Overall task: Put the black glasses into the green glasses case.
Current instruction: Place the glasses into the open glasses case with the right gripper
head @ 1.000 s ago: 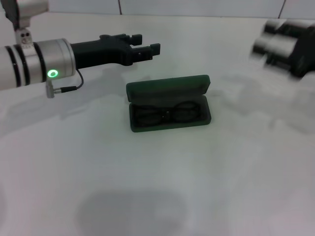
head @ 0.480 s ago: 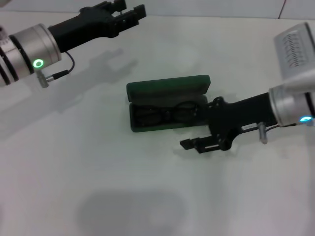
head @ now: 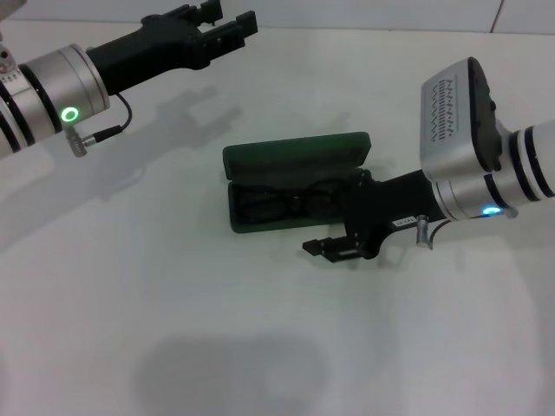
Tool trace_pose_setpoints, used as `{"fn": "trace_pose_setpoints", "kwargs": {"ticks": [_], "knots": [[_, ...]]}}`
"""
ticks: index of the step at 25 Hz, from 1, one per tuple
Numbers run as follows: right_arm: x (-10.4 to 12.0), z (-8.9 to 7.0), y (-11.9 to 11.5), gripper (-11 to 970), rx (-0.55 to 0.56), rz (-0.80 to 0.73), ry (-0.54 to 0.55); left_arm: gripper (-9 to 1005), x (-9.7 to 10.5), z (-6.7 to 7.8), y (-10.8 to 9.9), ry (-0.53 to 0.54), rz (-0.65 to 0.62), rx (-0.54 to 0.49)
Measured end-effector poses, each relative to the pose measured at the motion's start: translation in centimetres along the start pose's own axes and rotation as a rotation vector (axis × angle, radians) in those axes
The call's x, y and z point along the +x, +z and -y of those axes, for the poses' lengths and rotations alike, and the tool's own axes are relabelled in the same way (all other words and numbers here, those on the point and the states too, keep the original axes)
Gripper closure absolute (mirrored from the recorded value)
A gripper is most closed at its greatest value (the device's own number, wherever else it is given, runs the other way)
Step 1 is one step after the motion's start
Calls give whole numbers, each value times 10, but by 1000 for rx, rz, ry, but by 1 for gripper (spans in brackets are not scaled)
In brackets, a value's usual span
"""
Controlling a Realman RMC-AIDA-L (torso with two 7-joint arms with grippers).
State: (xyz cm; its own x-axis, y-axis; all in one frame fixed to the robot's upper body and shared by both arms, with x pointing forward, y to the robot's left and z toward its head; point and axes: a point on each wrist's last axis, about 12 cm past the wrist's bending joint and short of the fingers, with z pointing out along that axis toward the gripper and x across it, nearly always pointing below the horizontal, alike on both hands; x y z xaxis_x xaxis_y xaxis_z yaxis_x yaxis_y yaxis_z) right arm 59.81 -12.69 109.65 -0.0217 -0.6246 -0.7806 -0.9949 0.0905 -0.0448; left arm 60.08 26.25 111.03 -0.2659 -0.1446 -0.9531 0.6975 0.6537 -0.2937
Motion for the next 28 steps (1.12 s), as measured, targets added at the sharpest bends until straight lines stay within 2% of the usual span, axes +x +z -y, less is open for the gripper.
{"fn": "trace_pose_setpoints", "kwargs": {"ticks": [9, 14, 18, 20, 23, 28], "knots": [[1, 7, 4, 430, 87, -23, -17, 285, 0, 0, 2, 5, -4, -6], [1, 7, 5, 430, 84, -21, -20, 285, 0, -1, 2, 6, -5, -6], [-5, 1, -1, 431, 23, 13, -29, 284, 0, -1, 0, 6, -7, -10], [-7, -2, -10, 431, -8, 55, -30, 284, 1, -2, -1, 5, -10, -13], [-3, -2, -32, 431, 7, 125, -7, 284, 2, -4, -4, 2, -33, -14], [21, 10, -95, 431, 168, 316, 95, 285, 4, -4, 1, -19, -115, 2]]}}
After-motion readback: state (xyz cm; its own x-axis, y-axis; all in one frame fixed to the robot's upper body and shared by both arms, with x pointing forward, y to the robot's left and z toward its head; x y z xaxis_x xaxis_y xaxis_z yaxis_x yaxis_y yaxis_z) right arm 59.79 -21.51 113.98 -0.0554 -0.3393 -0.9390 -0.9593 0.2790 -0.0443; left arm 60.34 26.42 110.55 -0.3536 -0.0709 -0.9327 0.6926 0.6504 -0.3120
